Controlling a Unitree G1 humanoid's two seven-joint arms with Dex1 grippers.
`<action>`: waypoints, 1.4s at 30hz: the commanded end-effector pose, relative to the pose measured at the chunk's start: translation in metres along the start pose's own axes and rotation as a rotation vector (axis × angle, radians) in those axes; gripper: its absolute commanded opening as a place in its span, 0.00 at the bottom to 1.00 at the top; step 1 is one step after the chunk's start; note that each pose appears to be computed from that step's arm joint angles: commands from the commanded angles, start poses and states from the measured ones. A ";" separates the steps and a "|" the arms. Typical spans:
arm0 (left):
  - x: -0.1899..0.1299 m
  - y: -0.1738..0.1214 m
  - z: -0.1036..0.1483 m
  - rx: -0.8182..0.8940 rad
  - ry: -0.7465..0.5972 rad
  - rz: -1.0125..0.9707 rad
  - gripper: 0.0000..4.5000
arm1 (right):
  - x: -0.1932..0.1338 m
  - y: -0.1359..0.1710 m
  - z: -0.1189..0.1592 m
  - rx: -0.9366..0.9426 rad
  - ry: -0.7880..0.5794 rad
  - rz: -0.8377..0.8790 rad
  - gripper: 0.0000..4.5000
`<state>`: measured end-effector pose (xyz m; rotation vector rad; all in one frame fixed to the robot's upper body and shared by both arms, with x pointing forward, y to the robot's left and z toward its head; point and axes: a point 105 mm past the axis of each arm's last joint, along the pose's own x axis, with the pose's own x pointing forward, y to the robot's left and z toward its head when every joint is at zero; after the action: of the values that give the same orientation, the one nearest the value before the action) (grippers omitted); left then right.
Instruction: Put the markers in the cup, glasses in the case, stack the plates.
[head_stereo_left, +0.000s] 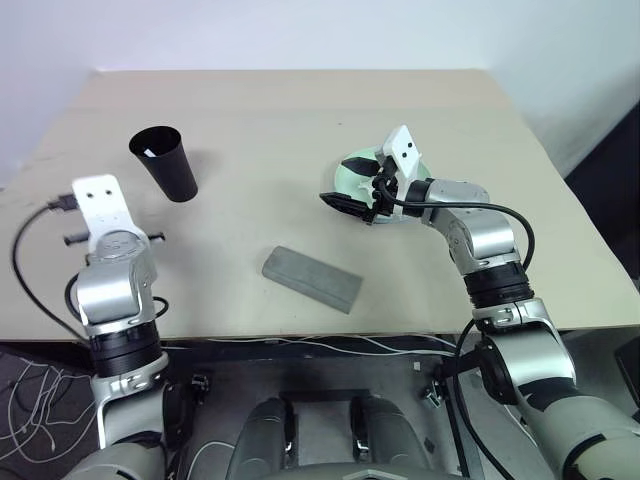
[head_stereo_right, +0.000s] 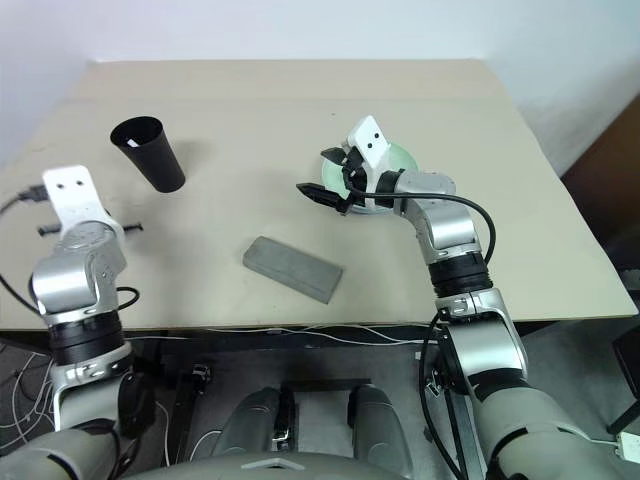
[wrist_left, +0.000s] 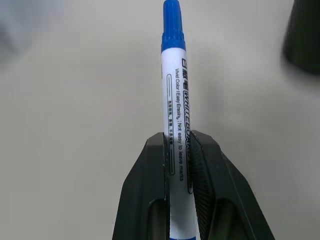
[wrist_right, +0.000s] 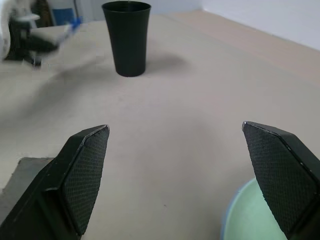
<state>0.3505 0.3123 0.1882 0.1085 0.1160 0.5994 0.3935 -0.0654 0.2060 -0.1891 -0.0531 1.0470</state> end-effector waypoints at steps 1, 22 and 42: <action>-0.007 0.008 0.052 -0.014 -0.290 -0.045 0.06 | 0.000 0.009 0.019 -0.024 -0.072 0.041 1.00; 0.006 -0.043 0.160 -0.040 -0.869 -0.494 0.06 | 0.003 0.013 0.020 -0.029 -0.083 0.033 1.00; 0.050 -0.049 0.093 -0.031 -0.653 -0.498 0.06 | -0.013 0.001 0.018 -0.081 -0.025 -0.032 1.00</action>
<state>0.4364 0.2887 0.2502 0.2093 -0.4297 0.0278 0.3862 -0.0729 0.2091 -0.2164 -0.0612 1.0160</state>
